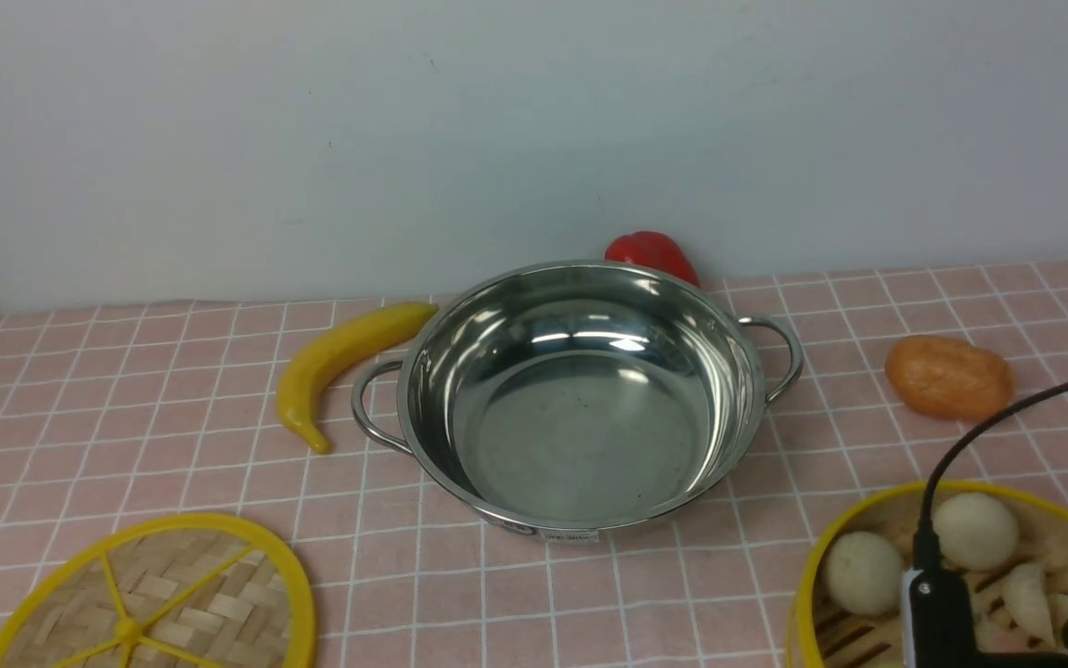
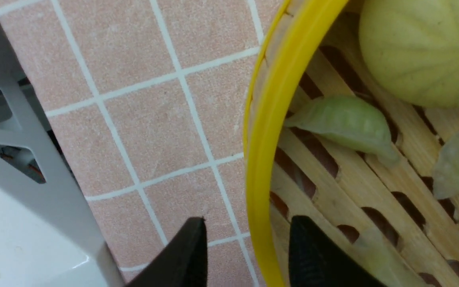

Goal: Place the steamer in the pot on the pink tablecloth, and put the lid on the steamer.
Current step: 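Reach for and grasp the rim of the bamboo steamer holding the buns with the right gripper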

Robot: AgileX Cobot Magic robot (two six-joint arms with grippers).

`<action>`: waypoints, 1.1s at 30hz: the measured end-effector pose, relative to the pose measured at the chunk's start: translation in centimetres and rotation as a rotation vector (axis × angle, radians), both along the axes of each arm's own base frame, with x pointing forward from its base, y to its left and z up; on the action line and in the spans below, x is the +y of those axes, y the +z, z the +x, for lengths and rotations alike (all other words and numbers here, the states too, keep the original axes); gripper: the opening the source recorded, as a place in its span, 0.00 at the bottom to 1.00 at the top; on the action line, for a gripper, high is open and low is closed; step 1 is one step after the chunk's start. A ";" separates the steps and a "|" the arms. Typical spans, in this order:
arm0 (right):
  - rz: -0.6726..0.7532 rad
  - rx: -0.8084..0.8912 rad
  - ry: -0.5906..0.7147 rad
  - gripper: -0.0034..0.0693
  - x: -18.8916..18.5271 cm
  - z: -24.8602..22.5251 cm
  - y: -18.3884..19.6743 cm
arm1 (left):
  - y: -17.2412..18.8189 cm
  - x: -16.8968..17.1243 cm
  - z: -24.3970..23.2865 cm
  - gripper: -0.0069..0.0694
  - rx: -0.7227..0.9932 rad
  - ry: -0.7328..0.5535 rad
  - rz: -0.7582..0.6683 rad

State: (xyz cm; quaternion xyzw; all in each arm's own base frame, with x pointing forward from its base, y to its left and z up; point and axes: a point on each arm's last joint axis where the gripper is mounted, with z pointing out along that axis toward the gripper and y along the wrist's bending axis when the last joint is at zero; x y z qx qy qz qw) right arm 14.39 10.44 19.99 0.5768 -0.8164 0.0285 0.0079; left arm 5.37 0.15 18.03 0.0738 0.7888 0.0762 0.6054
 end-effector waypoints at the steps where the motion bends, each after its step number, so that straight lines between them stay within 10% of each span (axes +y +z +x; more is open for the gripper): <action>1: -0.006 -0.003 0.001 0.46 0.0 0.1 -0.1 | 0.0 0.0 0.0 0.41 0.000 0.000 0.000; 22: -0.043 0.035 -0.042 0.44 1.0 1.4 -2.5 | 0.0 0.0 0.0 0.41 0.000 0.000 0.000; 33: -0.032 0.028 -0.054 0.14 1.1 1.4 -2.5 | 0.0 0.0 0.0 0.41 0.000 0.000 0.000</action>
